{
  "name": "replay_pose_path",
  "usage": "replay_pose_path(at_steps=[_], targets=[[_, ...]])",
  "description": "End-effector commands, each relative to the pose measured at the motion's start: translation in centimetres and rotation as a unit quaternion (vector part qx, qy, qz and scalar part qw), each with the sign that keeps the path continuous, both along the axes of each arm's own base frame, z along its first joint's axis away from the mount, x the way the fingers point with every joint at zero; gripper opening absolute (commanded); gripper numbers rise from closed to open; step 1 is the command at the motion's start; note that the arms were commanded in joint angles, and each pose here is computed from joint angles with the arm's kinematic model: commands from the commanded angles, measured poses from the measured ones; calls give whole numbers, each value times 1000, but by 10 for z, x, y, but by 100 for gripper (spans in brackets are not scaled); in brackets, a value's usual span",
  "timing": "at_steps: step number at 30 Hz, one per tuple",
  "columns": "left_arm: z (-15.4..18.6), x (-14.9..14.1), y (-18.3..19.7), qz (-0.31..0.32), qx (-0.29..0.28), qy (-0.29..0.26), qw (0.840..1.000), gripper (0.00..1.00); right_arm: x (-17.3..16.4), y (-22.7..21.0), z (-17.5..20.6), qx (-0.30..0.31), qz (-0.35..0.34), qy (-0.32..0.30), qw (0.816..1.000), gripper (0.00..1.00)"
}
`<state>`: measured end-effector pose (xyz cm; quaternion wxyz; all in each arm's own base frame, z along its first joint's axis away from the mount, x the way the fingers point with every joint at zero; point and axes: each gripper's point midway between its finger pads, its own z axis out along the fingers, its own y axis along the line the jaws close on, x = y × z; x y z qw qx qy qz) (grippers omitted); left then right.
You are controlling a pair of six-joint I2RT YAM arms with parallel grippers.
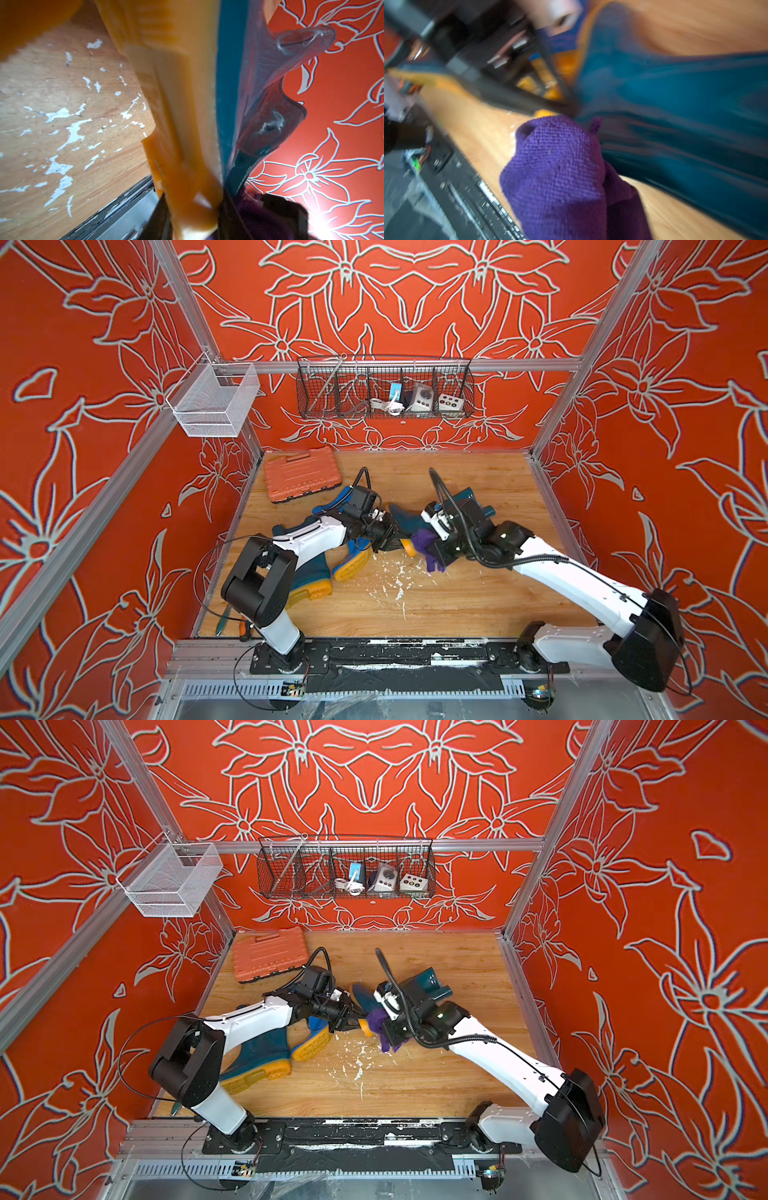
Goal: Wipe the rubber boots with a cloth
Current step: Wipe the dirt off the rubber boot.
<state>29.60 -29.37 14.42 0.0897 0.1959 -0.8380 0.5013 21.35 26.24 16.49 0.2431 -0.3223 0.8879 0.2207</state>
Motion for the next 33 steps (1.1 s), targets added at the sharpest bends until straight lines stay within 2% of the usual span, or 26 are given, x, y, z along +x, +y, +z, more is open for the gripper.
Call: replay_pose_path(at_steps=[1, 4, 7, 9, 12, 15, 19, 20, 21, 23, 24, 26, 29, 31, 33], targets=[[40, 2, -11, -38, -65, -42, 996, 0, 0, 6, -11, -15, 27, -25, 999, 0], [42, -2, -12, -48, -74, -41, 995, 0, 25, -29, -19, -89, -30, -56, 994, 0], [42, -7, -12, -64, -77, -43, 994, 0, 61, -89, -19, -95, -147, -28, 984, 0], [38, -10, -11, -71, -72, -45, 994, 0, 83, -141, -10, -95, -250, -28, 963, 0], [27, -15, -7, -86, -50, -48, 994, 0, 94, -203, 2, -88, -359, -13, 929, 0], [13, -19, -4, -105, -22, -58, 993, 0, 93, -238, 14, -68, -417, 0, 907, 0], [-8, -23, -6, -150, 43, -96, 983, 0, 83, -251, 42, -43, -447, -28, 893, 0], [-17, -24, -5, -166, 72, -110, 977, 0, 81, -252, 50, -34, -452, -37, 890, 0], [-26, -24, -1, -178, 107, -124, 970, 11, 78, -253, 58, -27, -458, -45, 887, 0], [-43, -24, 13, -198, 183, -147, 952, 43, 72, -254, 67, -17, -467, -58, 882, 0], [-46, -25, 19, -211, 215, -164, 939, 51, 69, -255, 70, -15, -468, -64, 881, 0], [-45, -24, 31, -230, 265, -194, 916, 62, 62, -256, 74, -17, -468, -66, 881, 0], [-27, -18, 40, -236, 304, -251, 888, 66, 54, -256, 73, -21, -466, -61, 882, 0], [-13, -17, 35, -235, 300, -291, 878, 66, 52, -255, 67, -19, -466, -57, 883, 0], [-1, -21, 17, -252, 289, -350, 855, 63, 53, -254, 51, -19, -467, -42, 883, 0]])
